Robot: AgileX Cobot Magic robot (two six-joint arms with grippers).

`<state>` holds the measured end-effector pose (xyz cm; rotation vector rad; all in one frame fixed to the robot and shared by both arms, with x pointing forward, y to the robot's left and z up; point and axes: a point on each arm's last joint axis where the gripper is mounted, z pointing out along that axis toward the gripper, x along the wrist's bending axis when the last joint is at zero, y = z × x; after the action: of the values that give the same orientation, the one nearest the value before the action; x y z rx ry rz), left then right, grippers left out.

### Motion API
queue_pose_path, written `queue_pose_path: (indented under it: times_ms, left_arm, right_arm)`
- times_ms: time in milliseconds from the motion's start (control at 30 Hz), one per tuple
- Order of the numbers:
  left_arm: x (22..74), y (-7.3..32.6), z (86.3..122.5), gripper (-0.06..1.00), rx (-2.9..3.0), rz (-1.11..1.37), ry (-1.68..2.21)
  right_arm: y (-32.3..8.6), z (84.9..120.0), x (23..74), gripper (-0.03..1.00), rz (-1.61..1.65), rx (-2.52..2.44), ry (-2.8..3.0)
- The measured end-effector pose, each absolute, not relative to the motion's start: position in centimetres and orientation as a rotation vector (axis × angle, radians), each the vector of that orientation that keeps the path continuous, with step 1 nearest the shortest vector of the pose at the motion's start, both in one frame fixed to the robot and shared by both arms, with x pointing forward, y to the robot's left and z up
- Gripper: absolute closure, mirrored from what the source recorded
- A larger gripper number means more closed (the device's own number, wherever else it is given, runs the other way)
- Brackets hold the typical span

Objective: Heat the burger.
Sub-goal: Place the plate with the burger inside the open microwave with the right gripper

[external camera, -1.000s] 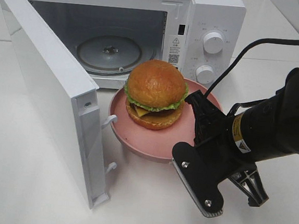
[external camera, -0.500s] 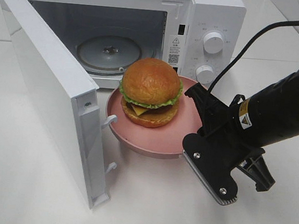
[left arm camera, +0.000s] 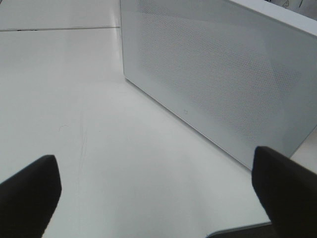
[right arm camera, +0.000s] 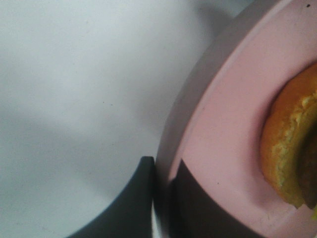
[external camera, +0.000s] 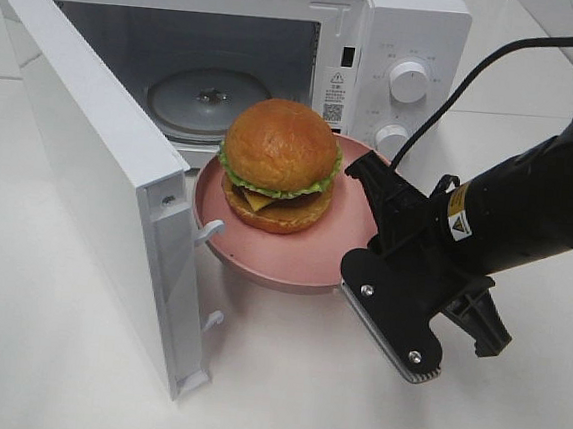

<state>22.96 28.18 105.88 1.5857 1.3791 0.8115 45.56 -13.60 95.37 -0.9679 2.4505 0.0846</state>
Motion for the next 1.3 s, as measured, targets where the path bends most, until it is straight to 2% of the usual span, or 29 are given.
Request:
queue_pose_path:
  times_ms: [1300]
  left_arm:
    - [23.0,28.2,105.9,-0.04,1.586,0.811,1.379]
  right_arm:
    - [-7.4,94.3,52.6,0.92,0.067,-0.945,2.491]
